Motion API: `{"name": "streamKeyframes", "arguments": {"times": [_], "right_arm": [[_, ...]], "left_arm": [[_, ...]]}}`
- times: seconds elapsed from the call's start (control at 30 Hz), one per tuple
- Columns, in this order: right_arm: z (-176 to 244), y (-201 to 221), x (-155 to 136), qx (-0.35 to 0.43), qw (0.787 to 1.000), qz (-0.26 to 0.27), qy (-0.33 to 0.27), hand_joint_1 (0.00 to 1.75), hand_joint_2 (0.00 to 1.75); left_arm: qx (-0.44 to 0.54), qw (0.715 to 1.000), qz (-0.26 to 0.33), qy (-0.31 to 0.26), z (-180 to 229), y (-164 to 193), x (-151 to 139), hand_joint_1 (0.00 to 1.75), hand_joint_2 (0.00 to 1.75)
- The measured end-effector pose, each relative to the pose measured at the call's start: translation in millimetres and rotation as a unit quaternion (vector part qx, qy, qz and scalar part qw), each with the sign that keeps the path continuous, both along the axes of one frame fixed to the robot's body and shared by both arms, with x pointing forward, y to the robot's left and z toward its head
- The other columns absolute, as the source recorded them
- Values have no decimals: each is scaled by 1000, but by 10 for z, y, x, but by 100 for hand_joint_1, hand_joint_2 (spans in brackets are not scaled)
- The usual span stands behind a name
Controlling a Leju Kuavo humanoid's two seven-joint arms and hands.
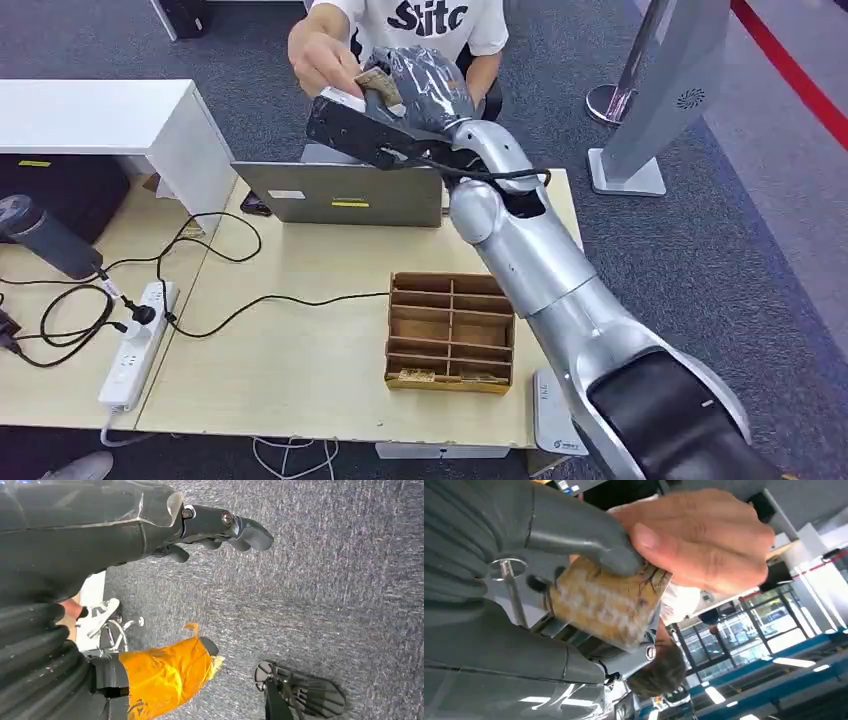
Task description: Pass the card to the sensor for recognition and then transmit it.
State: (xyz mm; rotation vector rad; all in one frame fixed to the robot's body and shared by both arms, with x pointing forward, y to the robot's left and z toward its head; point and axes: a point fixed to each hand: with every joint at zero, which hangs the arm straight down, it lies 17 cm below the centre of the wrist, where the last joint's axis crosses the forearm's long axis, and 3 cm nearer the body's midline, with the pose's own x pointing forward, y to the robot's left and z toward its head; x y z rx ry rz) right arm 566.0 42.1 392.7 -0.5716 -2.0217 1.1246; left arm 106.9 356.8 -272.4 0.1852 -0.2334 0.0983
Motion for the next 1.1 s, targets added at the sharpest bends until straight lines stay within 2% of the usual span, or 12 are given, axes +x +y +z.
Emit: {"name": "streamKeyframes", "arguments": {"times": [0.17, 0.3, 0.4, 0.57, 0.73, 0.9, 1.1], "right_arm": [[-128, -10, 15, 0, 1000, 7, 8, 0, 175], [-202, 36, -113, 23, 999, 41, 3, 0, 175], [-214, 93, -335, 45, 996, 71, -12, 0, 175], [-148, -23, -866, 62, 989, 98, -94, 0, 175], [-479, -291, -1412, 62, 980, 106, -154, 0, 175], [-959, -649, -1764, 86, 980, 116, -133, 0, 175], [-1296, -999, -1913, 92, 984, 108, -104, 0, 175]], "left_arm": [[-2, 1000, -2, -1, 0, -26, 13, 0, 175], [-1, 1000, 2, -1, -2, -27, 7, 0, 175], [0, 1000, 9, 1, -4, -15, -7, 0, 175], [3, 999, 37, 5, -16, 4, -77, 0, 175], [5, 998, 64, 8, -27, 15, -147, 0, 175], [8, 996, 91, 9, -32, 34, -190, 0, 175], [9, 994, 105, 11, -38, 31, -229, 0, 175]]}}
